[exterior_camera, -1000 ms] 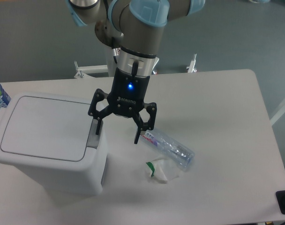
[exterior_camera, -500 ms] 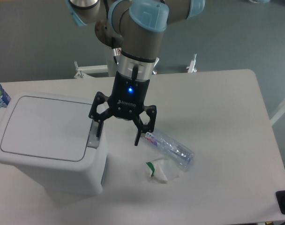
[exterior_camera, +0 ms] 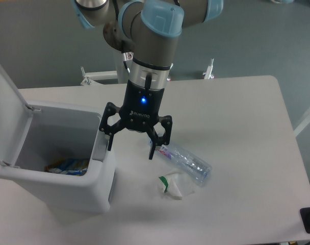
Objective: Open the trash can
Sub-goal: 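Raise the gripper away from the opened trash can toward the bottle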
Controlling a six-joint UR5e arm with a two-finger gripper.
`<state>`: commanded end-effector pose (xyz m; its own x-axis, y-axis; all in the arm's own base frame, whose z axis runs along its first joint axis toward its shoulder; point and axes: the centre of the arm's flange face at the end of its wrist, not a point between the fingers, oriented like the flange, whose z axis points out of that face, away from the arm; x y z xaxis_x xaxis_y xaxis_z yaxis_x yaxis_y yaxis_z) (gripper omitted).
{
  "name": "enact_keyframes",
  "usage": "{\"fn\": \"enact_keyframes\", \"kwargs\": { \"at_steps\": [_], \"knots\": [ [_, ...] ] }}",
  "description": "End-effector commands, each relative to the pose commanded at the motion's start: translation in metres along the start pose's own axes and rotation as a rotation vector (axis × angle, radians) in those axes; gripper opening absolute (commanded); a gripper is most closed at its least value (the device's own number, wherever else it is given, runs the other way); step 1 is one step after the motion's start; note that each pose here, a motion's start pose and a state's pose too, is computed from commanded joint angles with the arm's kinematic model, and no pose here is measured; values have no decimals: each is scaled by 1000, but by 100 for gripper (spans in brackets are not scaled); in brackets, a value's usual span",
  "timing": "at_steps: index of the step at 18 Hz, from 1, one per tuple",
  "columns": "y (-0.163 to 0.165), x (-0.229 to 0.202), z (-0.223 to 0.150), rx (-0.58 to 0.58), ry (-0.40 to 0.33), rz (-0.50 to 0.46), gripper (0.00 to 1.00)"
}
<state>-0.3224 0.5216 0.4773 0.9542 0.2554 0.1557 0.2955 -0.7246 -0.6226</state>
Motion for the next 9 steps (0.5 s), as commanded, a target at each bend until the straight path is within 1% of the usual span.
{"fn": "enact_keyframes", "kwargs": {
  "at_steps": [3,5,6,7,9],
  "knots": [
    [-3,-19,-2,3,-30,-1,100],
    [4,-46,-5,-16,-83,30,100],
    [8,-59,-3,-34,-107,50,100],
    [16,-72,7,-65,-126,59,100],
    [32,-105,25,-147,-195,63,100]
  ]
}}
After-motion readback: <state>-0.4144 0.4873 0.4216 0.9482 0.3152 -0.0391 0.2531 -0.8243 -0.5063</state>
